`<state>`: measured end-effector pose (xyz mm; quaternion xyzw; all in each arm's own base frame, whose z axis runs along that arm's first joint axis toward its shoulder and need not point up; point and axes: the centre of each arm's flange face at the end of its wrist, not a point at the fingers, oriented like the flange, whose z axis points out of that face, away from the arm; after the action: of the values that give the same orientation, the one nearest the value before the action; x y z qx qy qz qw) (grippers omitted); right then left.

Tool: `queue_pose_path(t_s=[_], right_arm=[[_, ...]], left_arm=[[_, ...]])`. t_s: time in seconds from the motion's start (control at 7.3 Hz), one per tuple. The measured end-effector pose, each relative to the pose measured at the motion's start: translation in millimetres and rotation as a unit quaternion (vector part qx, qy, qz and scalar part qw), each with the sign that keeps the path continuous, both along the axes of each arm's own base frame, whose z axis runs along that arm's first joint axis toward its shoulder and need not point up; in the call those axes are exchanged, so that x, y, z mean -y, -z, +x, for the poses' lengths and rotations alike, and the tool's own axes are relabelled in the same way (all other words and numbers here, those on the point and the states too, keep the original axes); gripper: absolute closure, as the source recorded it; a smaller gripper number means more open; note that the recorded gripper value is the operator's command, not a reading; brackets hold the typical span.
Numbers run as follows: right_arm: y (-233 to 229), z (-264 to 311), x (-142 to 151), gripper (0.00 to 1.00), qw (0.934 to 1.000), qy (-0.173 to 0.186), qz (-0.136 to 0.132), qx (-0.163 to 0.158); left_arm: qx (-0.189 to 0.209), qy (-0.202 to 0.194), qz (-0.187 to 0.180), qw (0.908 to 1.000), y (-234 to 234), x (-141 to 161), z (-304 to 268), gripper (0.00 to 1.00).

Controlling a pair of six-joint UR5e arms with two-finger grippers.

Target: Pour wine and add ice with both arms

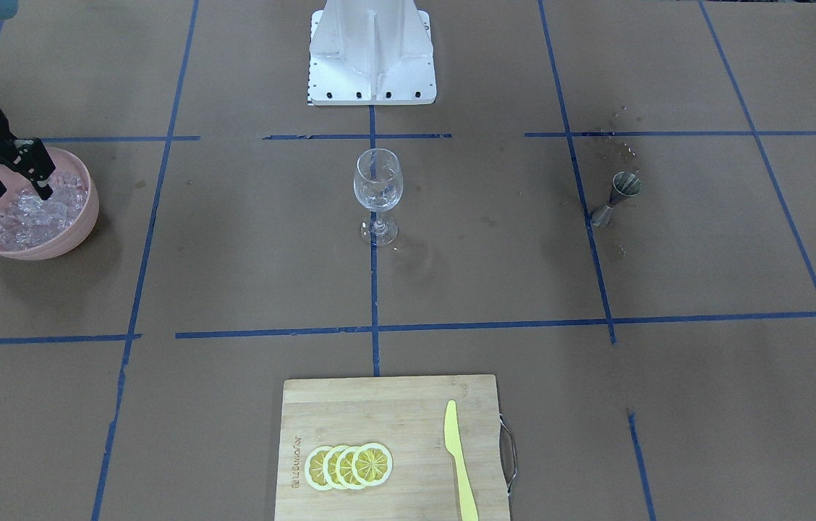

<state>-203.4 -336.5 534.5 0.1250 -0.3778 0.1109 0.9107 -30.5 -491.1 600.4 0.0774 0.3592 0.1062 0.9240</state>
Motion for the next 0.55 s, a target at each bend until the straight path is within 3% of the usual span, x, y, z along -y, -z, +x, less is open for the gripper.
queue_pose_path(t_s=[0.27,0.55], right_arm=[[-4.6,-4.4,-0.8,0.31,1.0000,0.005,-0.001,-0.004],[-12.8,-6.8,0.1,0.47,0.9999,0.008,-0.004,-0.010]], left_arm=[[0.000,0.000,-0.001,1.0000,-0.8,0.5,0.0,0.00],[0.000,0.000,-0.001,1.0000,-0.8,0.9,0.1,0.00]])
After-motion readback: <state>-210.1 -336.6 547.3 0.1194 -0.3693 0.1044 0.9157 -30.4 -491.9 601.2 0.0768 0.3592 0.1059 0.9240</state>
